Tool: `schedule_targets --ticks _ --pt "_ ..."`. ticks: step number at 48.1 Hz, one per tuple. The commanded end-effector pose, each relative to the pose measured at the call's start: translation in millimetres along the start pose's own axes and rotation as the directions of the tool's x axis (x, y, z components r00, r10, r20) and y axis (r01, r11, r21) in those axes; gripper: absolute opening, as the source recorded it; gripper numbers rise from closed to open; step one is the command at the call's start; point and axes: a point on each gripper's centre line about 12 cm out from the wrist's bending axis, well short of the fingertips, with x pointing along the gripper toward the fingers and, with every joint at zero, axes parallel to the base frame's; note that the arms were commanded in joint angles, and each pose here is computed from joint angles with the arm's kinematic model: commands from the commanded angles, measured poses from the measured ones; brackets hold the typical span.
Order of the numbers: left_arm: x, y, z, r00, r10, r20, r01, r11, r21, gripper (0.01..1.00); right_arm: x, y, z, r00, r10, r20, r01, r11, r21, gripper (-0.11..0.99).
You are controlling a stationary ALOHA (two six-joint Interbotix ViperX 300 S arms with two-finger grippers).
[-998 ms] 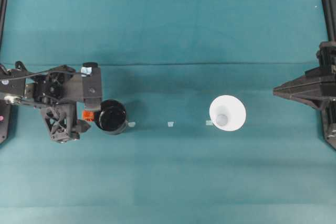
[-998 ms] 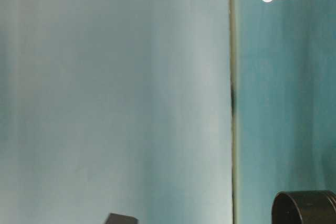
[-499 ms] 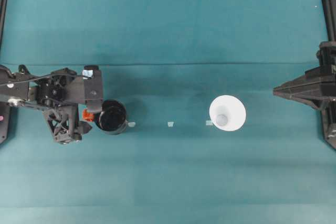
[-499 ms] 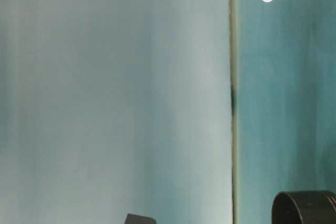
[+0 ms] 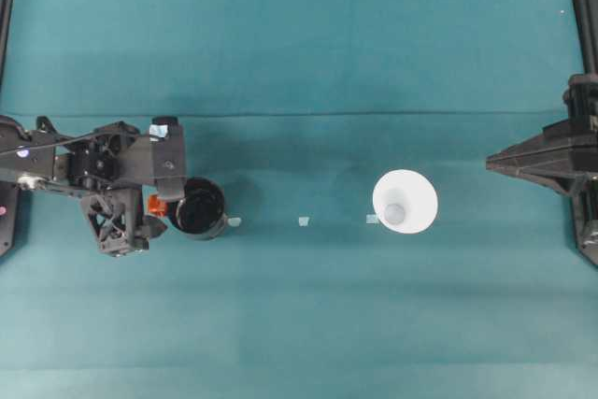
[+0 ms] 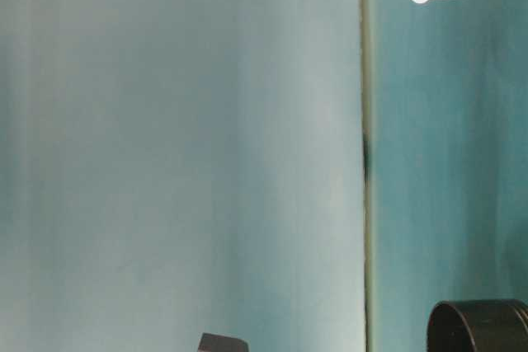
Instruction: Put the paper cup into the moved red handle cup holder.
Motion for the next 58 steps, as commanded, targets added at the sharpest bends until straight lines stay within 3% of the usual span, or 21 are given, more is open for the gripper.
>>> schedule_targets --ticks 1,9,13,17,23,25,30,50,58 --pt "-1.1 0.6 3.2 1.000 0.0007 0.012 -0.001 1.0000 0.000 0.987 0.9 0.7 10.0 1.000 0.001 0.022 -0.001 0.9999 0.011 -0.11" --pt "-0.5 0.6 2.6 1.000 0.0009 0.011 -0.001 1.0000 0.000 0.976 0.9 0.7 9.5 1.000 0.000 0.017 0.000 0.9999 0.011 -0.11" --pt "-0.9 0.7 2.6 1.000 0.0009 0.011 -0.001 1.0000 0.002 0.917 0.9 0.6 8.9 1.000 0.000 0.015 0.000 0.9999 0.011 -0.11" --pt "-0.9 0.3 2.1 1.000 0.0007 0.006 -0.001 1.0000 0.000 0.726 0.9 0.6 8.9 1.000 0.000 0.015 0.000 0.9999 0.011 -0.11" --pt "-0.4 0.9 4.7 1.000 0.0022 0.006 -0.002 1.0000 -0.003 0.355 0.9 0.6 8.9 1.000 0.000 0.015 0.000 0.9999 0.011 -0.11" --pt "-0.2 0.4 5.0 1.000 0.0009 0.006 -0.001 1.0000 -0.003 0.283 0.9 0.7 9.5 1.000 0.000 0.017 0.000 0.9999 0.011 -0.11" --pt "-0.2 0.4 5.2 1.000 0.0013 0.008 -0.001 1.0000 0.008 0.283 0.9 0.6 8.9 1.000 0.000 0.015 0.000 0.9999 0.013 -0.11" --pt "-0.6 0.4 5.8 1.000 0.0008 0.012 -0.001 0.9999 0.011 0.283 0.9 0.7 9.5 1.000 0.000 0.017 0.000 0.9999 0.011 -0.11" --pt "-8.6 -0.7 18.0 0.999 -0.0028 0.052 0.002 0.9999 0.012 0.283 0.9 0.7 9.5 1.000 0.000 0.017 0.000 0.9999 0.011 -0.11"
